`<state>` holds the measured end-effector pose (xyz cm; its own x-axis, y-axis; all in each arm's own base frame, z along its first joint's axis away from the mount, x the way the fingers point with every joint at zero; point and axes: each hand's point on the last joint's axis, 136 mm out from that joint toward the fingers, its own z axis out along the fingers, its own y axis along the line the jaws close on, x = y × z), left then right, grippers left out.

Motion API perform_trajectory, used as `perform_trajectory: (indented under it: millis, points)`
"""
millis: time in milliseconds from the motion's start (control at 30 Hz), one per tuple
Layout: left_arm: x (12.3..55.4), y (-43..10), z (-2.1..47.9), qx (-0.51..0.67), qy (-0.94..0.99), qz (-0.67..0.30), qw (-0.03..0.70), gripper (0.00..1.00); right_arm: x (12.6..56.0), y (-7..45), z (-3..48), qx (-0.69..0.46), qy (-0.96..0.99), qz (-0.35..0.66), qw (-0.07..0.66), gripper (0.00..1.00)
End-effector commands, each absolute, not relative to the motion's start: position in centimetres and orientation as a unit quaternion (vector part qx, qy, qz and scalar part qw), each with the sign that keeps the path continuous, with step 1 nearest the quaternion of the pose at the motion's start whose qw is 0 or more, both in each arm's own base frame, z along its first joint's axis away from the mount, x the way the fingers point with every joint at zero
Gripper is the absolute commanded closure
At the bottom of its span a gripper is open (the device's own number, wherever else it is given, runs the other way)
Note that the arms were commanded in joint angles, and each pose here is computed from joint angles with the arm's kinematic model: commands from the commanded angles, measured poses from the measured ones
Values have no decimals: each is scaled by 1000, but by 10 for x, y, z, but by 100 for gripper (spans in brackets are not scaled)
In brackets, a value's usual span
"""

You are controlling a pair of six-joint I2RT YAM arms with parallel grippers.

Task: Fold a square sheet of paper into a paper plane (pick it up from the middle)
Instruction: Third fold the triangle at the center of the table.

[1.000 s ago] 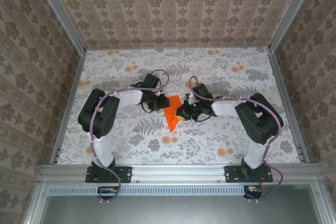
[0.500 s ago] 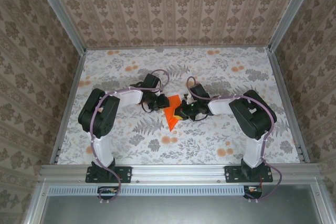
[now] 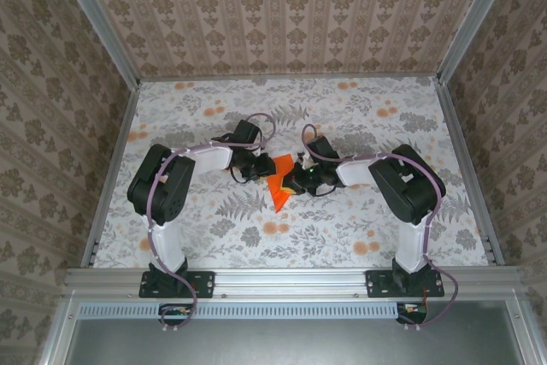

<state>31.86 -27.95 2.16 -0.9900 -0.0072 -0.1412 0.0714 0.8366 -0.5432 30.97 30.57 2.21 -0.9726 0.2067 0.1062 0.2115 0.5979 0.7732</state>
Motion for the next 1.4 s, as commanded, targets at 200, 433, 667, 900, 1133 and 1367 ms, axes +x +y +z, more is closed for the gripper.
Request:
perform_trajectory:
  millis: [200, 433, 667, 900, 1133, 1367]
  points:
    - [292, -269, -6, 20, 969, -245, 15, 78, 305, 316, 23, -83, -897, -435, 15, 100]
    - [292, -270, -6, 21, 969, -245, 15, 78, 301, 316, 21, -75, -900, -429, 21, 99]
    - [291, -270, -7, 22, 969, -244, 14, 78, 299, 316, 19, -72, -901, -427, 24, 99]
    - [291, -270, -7, 21, 969, -244, 14, 78, 300, 319, 18, -65, -900, -429, 26, 99]
    - [291, -270, -7, 21, 969, -245, 13, 78, 299, 319, 16, -65, -902, -427, 28, 99]
    - [291, -270, -8, 22, 969, -245, 13, 78, 300, 318, 12, -68, -904, -420, 29, 99]
